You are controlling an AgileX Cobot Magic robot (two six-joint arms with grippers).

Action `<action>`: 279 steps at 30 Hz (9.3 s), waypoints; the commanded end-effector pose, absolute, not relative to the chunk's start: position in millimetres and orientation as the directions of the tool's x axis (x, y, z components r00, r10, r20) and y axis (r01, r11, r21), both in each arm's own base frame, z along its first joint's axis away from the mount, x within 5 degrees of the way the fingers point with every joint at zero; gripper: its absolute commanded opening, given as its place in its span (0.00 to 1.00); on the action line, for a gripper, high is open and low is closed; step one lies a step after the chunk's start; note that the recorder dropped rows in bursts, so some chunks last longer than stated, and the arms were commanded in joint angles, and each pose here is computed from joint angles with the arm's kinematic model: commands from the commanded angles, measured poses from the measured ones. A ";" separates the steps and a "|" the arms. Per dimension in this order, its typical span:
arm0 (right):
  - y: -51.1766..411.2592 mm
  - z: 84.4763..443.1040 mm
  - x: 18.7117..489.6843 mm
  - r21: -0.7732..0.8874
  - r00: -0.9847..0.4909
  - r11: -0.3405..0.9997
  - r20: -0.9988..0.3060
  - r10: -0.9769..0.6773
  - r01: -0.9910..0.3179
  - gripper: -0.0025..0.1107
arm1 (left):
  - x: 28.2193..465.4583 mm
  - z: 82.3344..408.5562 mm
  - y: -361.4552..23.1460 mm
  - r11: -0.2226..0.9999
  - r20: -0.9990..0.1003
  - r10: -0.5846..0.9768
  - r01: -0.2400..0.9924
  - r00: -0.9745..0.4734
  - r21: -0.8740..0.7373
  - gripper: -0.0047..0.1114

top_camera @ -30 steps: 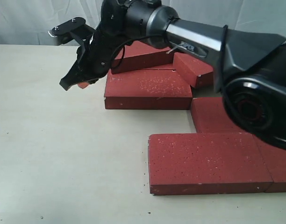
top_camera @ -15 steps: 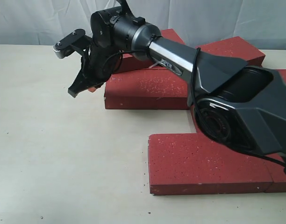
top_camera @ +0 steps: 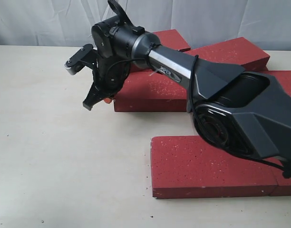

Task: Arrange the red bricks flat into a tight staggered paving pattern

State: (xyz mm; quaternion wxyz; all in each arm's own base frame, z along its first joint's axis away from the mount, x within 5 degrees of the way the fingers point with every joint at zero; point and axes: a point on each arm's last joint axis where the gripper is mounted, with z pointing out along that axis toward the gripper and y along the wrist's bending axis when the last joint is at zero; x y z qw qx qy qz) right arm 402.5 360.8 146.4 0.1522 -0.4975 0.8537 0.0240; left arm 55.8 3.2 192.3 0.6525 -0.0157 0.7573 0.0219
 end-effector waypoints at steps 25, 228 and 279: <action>325.5 142.5 413.8 -0.110 -0.523 0.544 -0.176 -0.834 -0.832 0.02 | 55.5 192.8 3.2 0.999 -0.991 0.002 -0.053 -0.137 0.009 0.04; -74.3 171.8 534.0 -0.034 -0.819 0.999 -0.573 -0.036 -0.021 0.02 | 55.8 195.6 4.9 0.985 -0.980 0.160 -0.046 -0.116 0.167 0.04; -34.8 290.1 370.4 0.122 -0.817 0.989 -0.576 0.002 -0.083 0.02 | 83.5 295.6 2.9 0.873 -0.868 -0.486 0.016 0.098 -0.487 0.04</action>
